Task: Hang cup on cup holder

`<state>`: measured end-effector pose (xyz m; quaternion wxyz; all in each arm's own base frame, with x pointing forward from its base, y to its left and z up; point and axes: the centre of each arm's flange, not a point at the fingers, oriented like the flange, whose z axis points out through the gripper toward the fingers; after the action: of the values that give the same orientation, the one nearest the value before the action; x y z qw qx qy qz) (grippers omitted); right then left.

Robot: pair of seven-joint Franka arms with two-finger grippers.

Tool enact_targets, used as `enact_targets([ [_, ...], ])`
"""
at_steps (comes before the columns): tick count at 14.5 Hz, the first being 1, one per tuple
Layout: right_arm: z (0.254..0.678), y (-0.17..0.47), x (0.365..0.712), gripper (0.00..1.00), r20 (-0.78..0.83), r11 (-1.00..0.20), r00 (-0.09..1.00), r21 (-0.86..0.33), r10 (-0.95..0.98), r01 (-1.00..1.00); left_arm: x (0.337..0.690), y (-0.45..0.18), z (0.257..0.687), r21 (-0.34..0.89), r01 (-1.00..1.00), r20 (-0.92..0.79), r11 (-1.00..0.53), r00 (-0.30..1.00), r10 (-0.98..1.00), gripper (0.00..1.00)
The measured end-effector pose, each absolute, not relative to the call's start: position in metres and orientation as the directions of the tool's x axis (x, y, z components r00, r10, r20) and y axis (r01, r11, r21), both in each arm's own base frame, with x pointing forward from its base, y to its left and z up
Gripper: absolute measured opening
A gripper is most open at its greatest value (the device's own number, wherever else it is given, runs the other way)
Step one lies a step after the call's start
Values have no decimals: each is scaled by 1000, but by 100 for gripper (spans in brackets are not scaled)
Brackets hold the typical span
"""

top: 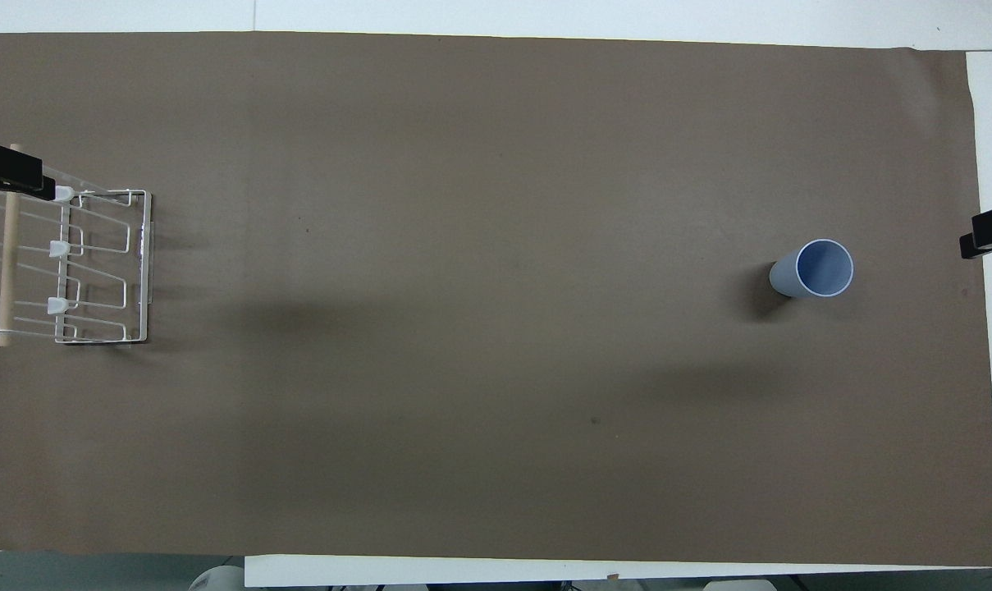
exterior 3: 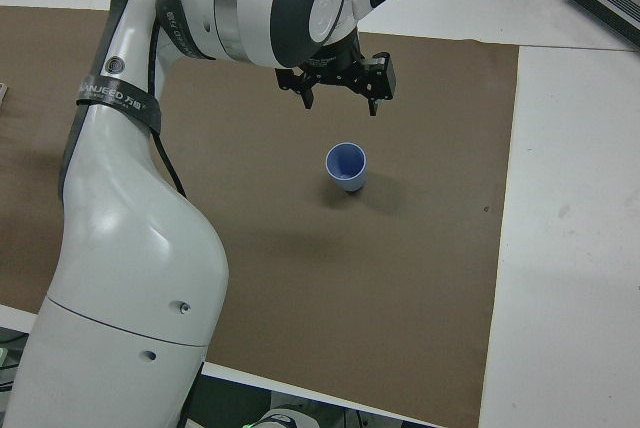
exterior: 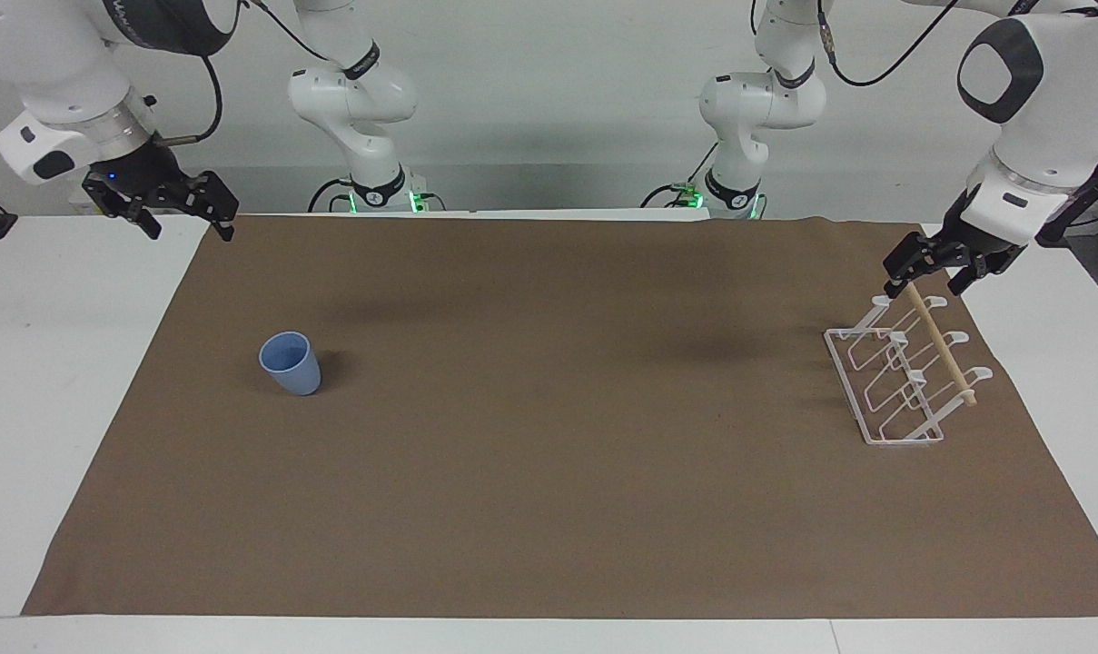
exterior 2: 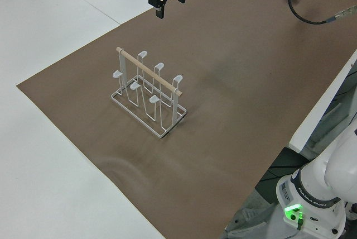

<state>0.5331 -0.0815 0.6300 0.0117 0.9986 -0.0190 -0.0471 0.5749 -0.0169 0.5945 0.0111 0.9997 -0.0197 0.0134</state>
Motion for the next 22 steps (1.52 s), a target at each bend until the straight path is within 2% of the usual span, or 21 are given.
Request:
enact_targets([
  [7,630,-81,537,100,-65,-994,992,33,-108,-106,574,-13,596,22,-33,29,-999,999,-33,100],
  [9,616,-79,541,100,-42,-993,992,33,-118,-116,574,-13,596,22,-33,30,-999,999,-32,100],
  [14,521,-78,545,100,-30,-1000,1000,27,4,5,573,-15,598,22,-36,33,-999,999,-35,100],
  [17,457,-78,536,100,-29,-998,998,-16,59,59,573,-15,598,22,-37,33,-999,999,-36,100],
  [22,390,-82,535,98,3,-969,969,-11,248,248,573,-15,598,22,-36,33,-999,999,-35,100],
])
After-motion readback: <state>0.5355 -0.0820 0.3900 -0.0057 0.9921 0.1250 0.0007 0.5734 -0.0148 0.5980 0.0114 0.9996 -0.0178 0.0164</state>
